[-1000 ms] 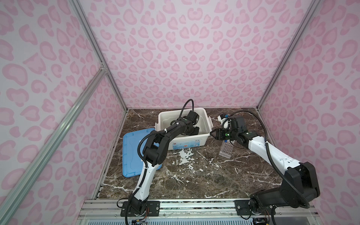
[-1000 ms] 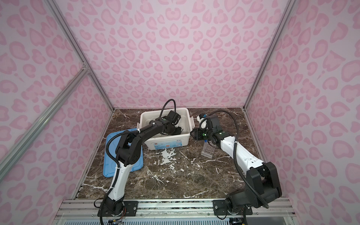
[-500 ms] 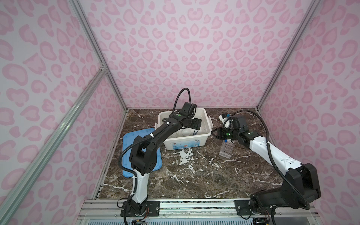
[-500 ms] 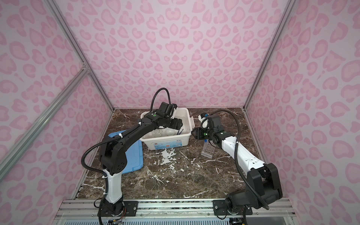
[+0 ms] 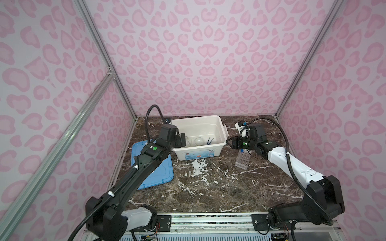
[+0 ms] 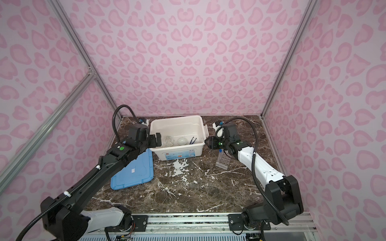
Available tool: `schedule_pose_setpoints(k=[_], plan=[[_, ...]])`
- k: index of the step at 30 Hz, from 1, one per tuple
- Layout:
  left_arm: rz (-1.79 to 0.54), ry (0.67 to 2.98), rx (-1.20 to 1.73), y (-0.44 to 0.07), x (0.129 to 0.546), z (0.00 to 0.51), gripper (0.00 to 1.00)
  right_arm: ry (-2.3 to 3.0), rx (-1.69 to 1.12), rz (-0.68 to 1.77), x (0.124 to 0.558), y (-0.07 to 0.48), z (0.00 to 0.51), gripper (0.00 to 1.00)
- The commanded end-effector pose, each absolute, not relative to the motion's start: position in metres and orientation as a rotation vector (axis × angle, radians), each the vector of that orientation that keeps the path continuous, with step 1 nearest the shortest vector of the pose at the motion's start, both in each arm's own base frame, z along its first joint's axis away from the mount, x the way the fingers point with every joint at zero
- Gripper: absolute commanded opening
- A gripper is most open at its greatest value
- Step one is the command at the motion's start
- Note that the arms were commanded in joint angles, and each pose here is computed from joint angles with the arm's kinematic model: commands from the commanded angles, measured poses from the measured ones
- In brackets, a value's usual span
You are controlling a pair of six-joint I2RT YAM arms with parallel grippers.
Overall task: Organize the chemistry lab equipment
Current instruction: 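Withdraw the left gripper from the bin toward the blue lid, then grasp the edge of the blue lid nearest the robot with the left gripper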
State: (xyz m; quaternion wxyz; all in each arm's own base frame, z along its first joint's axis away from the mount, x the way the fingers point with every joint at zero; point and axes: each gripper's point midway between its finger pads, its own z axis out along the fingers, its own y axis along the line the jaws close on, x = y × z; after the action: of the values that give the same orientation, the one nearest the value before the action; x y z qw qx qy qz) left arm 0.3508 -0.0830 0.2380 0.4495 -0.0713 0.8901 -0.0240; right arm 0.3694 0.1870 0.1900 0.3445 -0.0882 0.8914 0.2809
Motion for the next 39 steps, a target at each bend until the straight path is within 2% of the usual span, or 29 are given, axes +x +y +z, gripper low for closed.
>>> schedule_pose_setpoints(k=[1, 9, 17, 23, 27, 29, 33, 39], plan=[[0.04, 2.188, -0.456, -0.024, 0.325, 0.218, 0.99, 2.272, -0.25, 0.757, 0.373, 0.192, 0.197, 0.59], [0.159, 2.13, -0.945, 0.081, 0.259, 0.159, 0.96, 2.25, -0.262, 0.8, 0.371, 0.197, 0.195, 0.59], [0.21, 2.172, -1.229, 0.12, 0.24, 0.102, 0.98, 2.243, -0.28, 0.882, 0.374, 0.207, 0.187, 0.59], [0.243, 2.234, -1.238, 0.133, 0.244, 0.086, 1.0, 2.251, -0.285, 0.924, 0.378, 0.21, 0.18, 0.59], [0.233, 2.316, -1.234, 0.136, 0.252, 0.07, 0.91, 2.263, -0.267, 0.95, 0.38, 0.209, 0.174, 0.59], [0.268, 2.332, -1.264, 0.143, 0.251, 0.061, 0.89, 2.261, -0.264, 0.95, 0.38, 0.208, 0.174, 0.59], [0.195, 2.367, -1.301, 0.146, 0.256, 0.045, 0.79, 2.255, -0.275, 0.951, 0.379, 0.208, 0.176, 0.59], [0.175, 2.425, -1.288, 0.145, 0.264, 0.031, 0.73, 2.261, -0.279, 0.94, 0.379, 0.206, 0.175, 0.59]])
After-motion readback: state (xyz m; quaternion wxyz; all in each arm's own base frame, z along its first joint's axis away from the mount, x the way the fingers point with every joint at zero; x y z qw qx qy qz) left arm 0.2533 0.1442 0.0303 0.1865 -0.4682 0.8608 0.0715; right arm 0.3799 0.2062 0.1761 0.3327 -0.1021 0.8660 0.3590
